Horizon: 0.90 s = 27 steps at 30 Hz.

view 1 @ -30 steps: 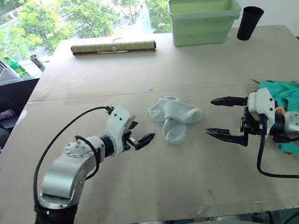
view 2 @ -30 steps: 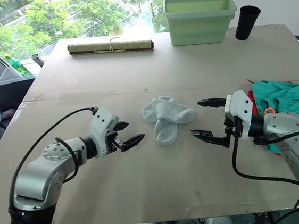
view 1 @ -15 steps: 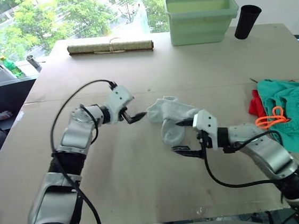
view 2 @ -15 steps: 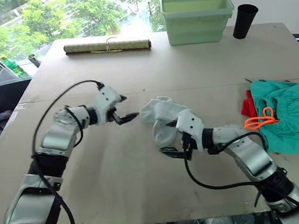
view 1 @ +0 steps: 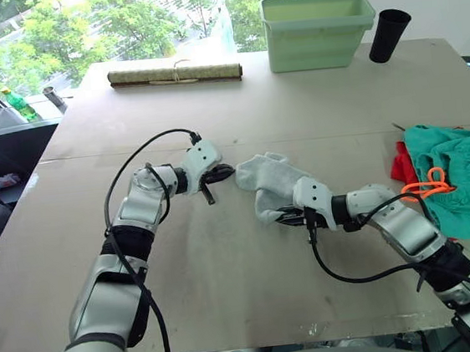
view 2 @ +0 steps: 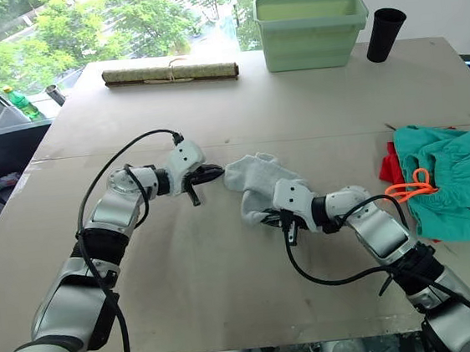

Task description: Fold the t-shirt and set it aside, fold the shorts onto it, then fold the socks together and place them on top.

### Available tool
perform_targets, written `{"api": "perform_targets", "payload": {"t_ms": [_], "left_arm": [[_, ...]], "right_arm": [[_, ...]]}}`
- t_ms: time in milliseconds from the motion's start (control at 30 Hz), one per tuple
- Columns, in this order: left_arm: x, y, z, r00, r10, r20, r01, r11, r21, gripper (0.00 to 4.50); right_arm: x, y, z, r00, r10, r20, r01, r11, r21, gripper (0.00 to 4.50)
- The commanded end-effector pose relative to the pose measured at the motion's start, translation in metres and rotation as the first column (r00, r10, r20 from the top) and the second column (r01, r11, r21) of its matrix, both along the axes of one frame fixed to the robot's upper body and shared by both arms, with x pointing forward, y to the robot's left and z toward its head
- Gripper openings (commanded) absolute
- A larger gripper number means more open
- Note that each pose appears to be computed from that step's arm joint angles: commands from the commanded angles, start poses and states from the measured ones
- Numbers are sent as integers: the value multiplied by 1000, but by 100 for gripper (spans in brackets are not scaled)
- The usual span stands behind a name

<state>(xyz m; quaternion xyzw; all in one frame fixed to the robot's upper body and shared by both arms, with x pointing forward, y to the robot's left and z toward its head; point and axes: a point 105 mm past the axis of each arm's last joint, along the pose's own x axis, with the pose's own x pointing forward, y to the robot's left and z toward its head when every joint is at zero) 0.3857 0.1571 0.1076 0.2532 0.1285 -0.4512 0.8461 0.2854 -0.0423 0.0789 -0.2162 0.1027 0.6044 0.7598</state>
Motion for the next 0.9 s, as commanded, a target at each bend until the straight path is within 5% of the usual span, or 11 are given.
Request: {"api": "perform_targets", "payload": {"t_ms": [33, 233, 400, 467, 600, 700, 900], "left_arm": [[-4, 12, 33, 1000, -23, 19, 24, 999, -48, 5], [-9, 2, 57, 997, -73, -31, 67, 986, -154, 5], [-12, -25, 40, 991, -109, -71, 97, 983, -153, 5], [-19, -30, 32, 980, -159, -121, 139, 978, -159, 67], [-4, -30, 34, 996, -89, 22, 90, 993, -76, 249], [-10, -37, 41, 991, -131, 34, 134, 984, -116, 369], [-2, -29, 32, 997, -72, 21, 74, 994, -86, 369]], "right_arm": [[-2, -6, 1, 1000, 11, 12, -11, 1000, -9, 0], [2, -9, -1, 999, 15, 34, -14, 999, -37, 0], [6, -6, 0, 999, 19, 44, -18, 999, -36, 0], [6, -6, 1, 999, 20, 46, -18, 999, -35, 0], [5, -6, 1, 999, 19, 49, -17, 999, -40, 0], [3, -7, 1, 999, 17, 46, -16, 999, -40, 0], [1, -8, 1, 999, 16, 46, -14, 999, -45, 0]]}}
